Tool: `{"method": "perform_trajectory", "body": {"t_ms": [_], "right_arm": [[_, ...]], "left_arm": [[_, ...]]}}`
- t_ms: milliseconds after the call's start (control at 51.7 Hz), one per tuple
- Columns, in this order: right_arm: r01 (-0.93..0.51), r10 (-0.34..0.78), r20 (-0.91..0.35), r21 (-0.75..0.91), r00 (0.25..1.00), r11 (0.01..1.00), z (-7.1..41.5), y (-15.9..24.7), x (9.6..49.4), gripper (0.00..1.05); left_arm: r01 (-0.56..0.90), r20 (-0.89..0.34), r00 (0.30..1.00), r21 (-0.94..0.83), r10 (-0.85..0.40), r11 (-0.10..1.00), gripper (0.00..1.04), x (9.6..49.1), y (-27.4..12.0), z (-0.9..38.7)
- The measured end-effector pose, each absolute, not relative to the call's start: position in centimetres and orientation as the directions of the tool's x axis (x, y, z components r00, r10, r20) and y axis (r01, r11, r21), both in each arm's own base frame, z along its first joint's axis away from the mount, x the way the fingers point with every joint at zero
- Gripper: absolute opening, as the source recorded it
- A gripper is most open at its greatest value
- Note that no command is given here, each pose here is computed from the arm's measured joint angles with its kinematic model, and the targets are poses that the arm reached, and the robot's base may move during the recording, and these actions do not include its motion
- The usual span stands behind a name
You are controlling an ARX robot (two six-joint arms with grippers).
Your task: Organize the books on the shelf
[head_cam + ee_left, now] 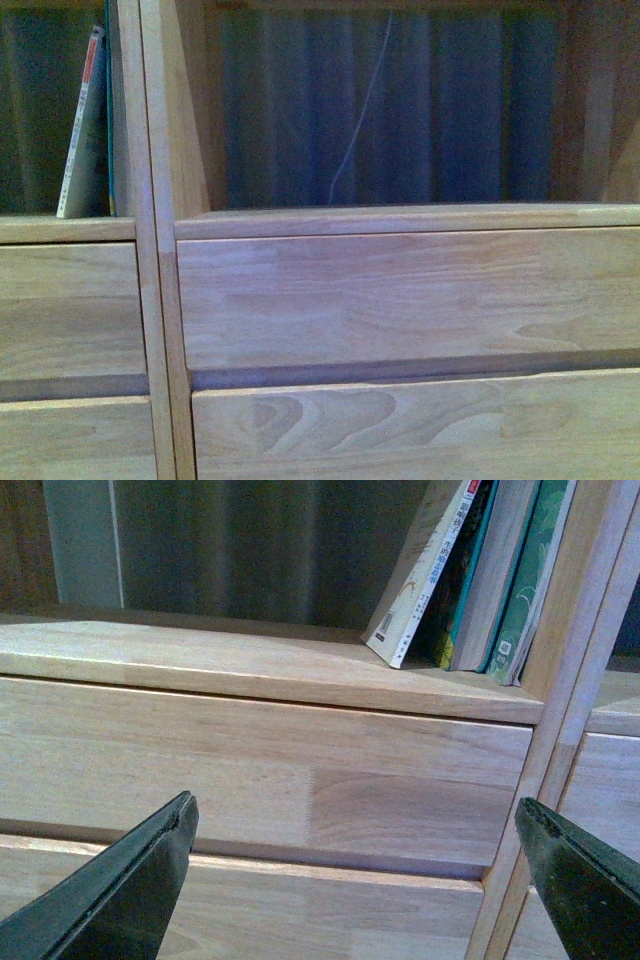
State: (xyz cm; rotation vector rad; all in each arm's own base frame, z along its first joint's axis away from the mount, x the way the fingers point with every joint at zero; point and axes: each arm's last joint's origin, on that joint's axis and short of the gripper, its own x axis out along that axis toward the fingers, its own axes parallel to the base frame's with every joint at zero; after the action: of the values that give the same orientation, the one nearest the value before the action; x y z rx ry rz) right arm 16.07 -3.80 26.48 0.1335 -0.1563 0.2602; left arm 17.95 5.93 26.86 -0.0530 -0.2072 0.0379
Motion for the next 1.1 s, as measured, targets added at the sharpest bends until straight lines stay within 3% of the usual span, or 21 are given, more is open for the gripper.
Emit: {"method": "perform_trajectory", "body": {"t_ms": [39, 97, 155, 406, 561, 1103], "right_arm": [[-0.213, 0.201, 0.155, 0.06, 0.967, 0.975, 26.4, -3.6, 15.8, 0.95], [-0.065, 0.061, 0.06, 0.062, 0.996, 0.996, 25.7, -3.1, 15.4, 0.84], [-0.005, 0.005, 0.011, 0.049, 1.0, 0.999, 24.6, -2.8, 15.0, 0.73], [0.005, -0.005, -0.012, 0.02, 1.0, 1.0, 21.8, -1.7, 13.8, 0.37], [0.017, -0.017, -0.009, 0.009, 1.0, 1.0, 20.2, -1.0, 13.0, 0.05], [0.0, 0.0, -0.006, 0.006, 1.0, 1.0, 17.7, 0.0, 11.4, 0.03]], "left_arm": [[-0.018, 0.18, 0.983, -0.05, 0.027, 0.999, 0.95, 17.8, 5.9, 26.9], [-0.013, 0.06, 0.998, -0.046, 0.016, 0.999, 0.83, 17.4, 5.4, 26.2], [-0.012, 0.012, 1.0, -0.038, 0.013, 0.999, 0.72, 16.8, 4.7, 25.2], [-0.009, -0.006, 1.0, -0.017, 0.009, 1.0, 0.35, 15.2, 2.8, 22.3], [-0.005, -0.001, 1.0, -0.012, 0.005, 1.0, 0.03, 14.2, 1.8, 20.7], [-0.003, 0.0, 1.0, -0.008, 0.003, 1.0, 0.03, 11.9, 0.0, 18.0]]}}
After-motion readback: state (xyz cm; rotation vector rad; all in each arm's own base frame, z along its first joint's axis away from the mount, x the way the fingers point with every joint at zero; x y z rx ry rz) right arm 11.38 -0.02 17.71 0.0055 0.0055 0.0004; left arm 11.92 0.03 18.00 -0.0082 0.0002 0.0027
